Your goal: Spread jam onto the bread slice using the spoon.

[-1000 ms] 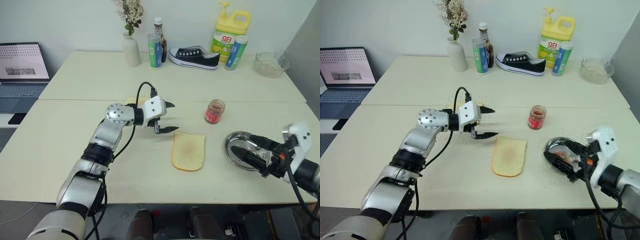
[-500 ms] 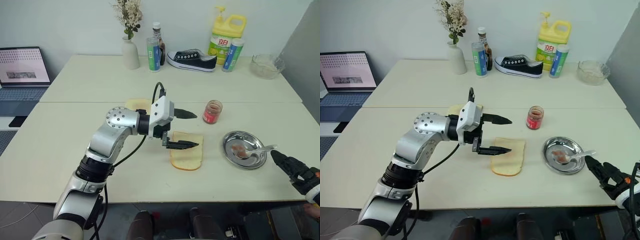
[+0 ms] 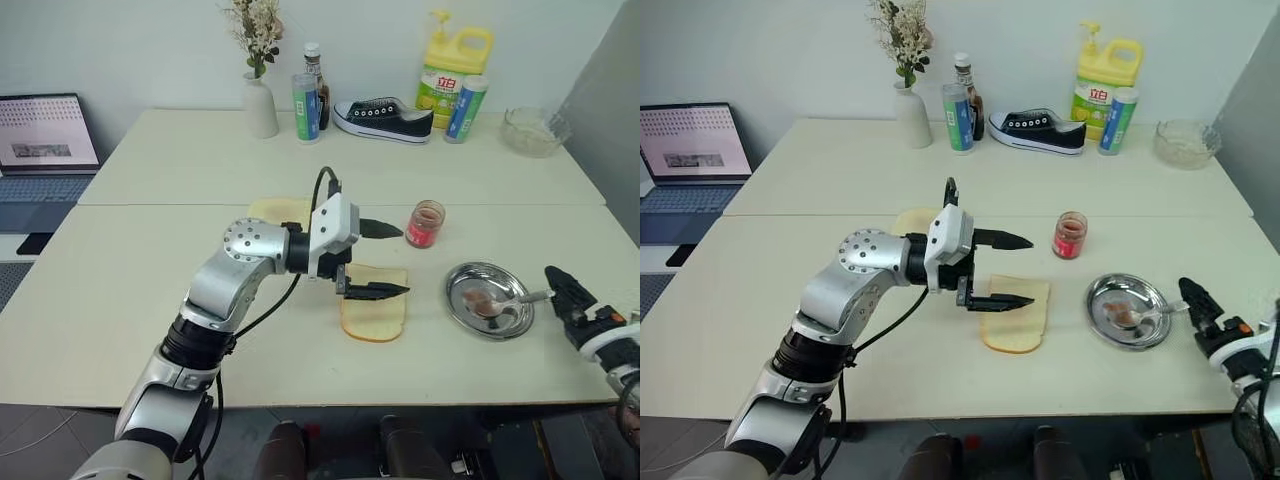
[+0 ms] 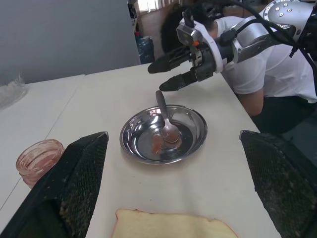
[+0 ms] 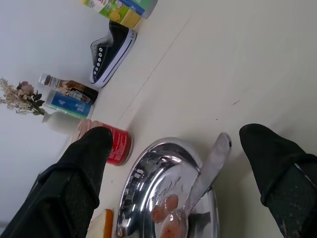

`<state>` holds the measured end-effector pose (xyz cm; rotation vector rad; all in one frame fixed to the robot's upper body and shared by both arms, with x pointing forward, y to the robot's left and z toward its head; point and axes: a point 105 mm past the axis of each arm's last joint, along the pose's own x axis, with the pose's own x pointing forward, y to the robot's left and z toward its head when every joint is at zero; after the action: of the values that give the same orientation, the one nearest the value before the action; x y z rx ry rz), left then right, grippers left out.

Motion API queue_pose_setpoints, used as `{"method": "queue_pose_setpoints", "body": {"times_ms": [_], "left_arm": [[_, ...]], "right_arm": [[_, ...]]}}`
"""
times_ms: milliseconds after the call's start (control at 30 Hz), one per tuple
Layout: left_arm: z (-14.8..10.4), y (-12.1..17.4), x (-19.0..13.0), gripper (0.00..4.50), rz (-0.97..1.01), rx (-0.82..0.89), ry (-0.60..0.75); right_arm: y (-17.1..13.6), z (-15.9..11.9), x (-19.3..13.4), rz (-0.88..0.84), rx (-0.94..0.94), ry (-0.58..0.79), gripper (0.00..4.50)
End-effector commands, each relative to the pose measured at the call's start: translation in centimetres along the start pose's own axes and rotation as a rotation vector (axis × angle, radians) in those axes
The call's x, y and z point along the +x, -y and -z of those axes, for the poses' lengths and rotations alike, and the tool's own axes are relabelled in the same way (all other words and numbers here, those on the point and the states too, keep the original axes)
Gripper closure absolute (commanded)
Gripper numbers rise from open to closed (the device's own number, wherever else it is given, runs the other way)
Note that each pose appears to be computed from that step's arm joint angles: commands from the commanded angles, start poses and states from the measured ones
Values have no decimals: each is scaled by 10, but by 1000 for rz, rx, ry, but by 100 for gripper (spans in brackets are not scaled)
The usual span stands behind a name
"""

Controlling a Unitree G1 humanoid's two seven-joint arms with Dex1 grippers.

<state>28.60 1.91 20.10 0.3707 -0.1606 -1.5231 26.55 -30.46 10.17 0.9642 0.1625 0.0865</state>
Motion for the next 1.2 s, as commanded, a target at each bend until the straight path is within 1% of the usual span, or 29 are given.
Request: {"method": "queue_pose_setpoints", "body": {"times_ms": [33,200,400,500,533,800,867,1200], "left_arm": [[-6,6,0,6,-17,30,3],[-7,4,-4,6,-53,27,-7],[-12,4,-1,6,-63,29,-8],[-13,3,1,0,-61,32,-11],[-13,3,3,0,-60,33,-10],[-7,3,3,0,-51,31,-6],[-7,3,4,0,-50,33,-4],[-5,-1,4,0,-40,41,3]], "right_arm": [[-3,-4,3,-20,-10,9,0],[3,-2,5,-5,1,0,0],[6,-1,13,-3,-1,0,0],[8,0,14,-2,9,4,58],[9,0,14,2,11,10,90],[10,1,10,8,30,42,388],[9,1,9,7,31,48,449],[7,0,9,5,21,73,449]]}}
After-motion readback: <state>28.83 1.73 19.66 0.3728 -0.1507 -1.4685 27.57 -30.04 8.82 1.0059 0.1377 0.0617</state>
